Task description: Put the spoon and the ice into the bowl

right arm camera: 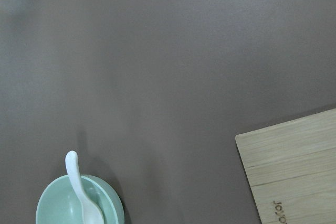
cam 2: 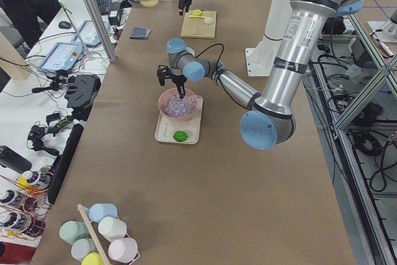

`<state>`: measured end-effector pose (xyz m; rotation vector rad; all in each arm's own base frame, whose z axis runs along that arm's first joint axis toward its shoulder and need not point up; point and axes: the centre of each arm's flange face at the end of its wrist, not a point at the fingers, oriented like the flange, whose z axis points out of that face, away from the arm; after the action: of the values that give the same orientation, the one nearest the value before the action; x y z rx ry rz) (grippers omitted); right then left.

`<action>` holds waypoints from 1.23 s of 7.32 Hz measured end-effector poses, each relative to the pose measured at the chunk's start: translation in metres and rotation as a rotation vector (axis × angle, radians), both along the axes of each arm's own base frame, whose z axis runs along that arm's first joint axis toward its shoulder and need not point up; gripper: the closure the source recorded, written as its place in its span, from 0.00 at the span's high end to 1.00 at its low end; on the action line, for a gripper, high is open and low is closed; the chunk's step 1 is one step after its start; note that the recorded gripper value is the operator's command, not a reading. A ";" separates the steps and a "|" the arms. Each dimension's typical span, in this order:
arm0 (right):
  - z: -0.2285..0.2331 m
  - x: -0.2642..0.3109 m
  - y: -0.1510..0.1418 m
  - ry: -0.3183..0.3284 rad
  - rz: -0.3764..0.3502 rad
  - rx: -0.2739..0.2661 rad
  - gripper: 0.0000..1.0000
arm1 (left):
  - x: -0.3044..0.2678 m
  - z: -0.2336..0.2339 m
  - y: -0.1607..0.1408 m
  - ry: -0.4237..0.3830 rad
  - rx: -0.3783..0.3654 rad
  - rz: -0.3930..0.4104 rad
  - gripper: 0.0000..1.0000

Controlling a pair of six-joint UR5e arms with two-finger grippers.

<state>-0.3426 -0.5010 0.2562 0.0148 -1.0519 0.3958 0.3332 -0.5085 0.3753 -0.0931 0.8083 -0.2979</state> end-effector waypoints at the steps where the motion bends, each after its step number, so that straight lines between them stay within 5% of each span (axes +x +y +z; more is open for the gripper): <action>1: -0.002 0.004 0.001 0.001 0.001 0.000 1.00 | -0.004 -0.014 0.003 0.005 0.005 -0.001 0.00; 4: 0.021 0.059 0.001 0.036 -0.052 0.044 1.00 | 0.008 -0.096 -0.008 0.064 0.034 0.008 0.00; 9: 0.171 0.248 0.021 0.137 -0.188 0.165 1.00 | 0.130 -0.197 -0.028 0.149 0.036 0.044 0.00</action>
<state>-0.0947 -0.4797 0.4272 0.0883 -0.9386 0.1356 0.4633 -0.5360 0.1780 -0.1004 0.9574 -0.2368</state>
